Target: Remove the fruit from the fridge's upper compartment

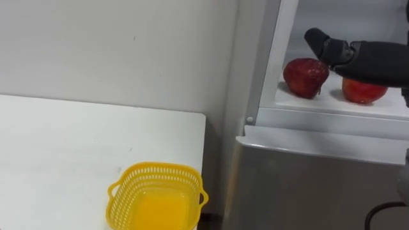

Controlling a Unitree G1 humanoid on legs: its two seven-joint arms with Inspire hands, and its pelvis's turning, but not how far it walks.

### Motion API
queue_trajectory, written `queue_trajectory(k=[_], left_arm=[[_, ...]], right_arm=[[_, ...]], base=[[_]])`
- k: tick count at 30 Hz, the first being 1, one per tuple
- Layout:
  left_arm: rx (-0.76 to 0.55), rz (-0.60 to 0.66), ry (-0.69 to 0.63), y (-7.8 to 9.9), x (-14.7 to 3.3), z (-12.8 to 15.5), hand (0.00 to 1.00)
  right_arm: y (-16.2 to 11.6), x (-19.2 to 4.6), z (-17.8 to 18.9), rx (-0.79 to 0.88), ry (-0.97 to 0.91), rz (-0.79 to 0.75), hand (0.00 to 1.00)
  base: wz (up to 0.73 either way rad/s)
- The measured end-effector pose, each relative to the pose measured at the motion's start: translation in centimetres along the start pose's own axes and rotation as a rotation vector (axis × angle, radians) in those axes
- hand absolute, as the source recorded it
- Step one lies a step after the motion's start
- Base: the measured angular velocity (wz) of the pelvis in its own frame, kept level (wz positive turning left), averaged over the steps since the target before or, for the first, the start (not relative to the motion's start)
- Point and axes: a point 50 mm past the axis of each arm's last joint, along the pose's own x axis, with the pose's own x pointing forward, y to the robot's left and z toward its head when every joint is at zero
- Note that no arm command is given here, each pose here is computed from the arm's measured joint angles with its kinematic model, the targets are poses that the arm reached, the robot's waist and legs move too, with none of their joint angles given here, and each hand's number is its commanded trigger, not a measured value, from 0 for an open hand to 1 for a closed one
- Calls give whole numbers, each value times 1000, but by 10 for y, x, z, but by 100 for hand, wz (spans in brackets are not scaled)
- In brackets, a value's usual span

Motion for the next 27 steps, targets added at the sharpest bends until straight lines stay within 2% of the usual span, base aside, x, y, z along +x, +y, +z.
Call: queue_trajectory(k=[17, 27], left_arm=[[-1, -28, -14, -1, 1, 6, 0], [25, -32, -15, 2, 1, 5, 0]], right_arm=[[-1, -2, -26, 1, 102, 27, 0], [5, 17, -53, 44, 220, 80, 0]], base=[[0], [2]])
